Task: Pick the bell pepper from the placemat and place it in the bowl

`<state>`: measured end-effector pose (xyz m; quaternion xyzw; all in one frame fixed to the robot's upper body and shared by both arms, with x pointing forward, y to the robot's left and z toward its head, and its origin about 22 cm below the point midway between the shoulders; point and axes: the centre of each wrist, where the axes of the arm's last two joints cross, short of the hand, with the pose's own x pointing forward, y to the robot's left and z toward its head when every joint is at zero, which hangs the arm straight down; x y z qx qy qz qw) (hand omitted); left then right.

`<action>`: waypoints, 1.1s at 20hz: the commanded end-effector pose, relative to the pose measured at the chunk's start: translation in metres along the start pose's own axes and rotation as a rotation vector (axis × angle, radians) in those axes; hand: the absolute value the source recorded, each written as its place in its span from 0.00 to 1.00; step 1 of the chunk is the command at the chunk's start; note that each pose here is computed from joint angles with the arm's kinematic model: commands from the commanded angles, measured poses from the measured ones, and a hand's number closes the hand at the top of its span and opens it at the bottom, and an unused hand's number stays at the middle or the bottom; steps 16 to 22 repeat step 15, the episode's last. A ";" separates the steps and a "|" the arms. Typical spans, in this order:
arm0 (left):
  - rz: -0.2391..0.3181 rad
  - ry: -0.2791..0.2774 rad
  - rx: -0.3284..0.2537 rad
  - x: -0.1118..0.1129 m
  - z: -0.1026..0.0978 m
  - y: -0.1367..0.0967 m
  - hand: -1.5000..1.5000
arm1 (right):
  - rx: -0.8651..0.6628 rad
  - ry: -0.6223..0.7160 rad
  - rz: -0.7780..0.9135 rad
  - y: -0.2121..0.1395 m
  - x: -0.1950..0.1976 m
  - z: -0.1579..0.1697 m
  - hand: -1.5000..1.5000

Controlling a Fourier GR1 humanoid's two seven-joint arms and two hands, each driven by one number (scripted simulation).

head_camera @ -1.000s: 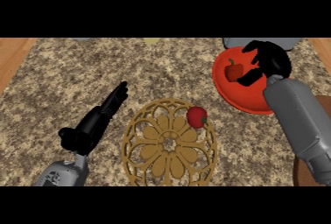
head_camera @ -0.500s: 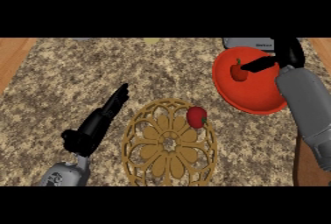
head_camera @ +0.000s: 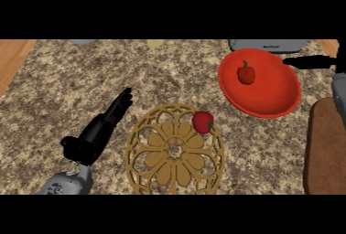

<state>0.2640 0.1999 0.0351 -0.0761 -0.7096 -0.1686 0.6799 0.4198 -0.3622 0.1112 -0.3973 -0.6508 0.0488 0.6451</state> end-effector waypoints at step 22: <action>-0.005 -0.006 -0.021 0.003 -0.003 -0.008 0.50 | -0.093 0.030 -0.199 -0.174 -0.157 0.047 0.00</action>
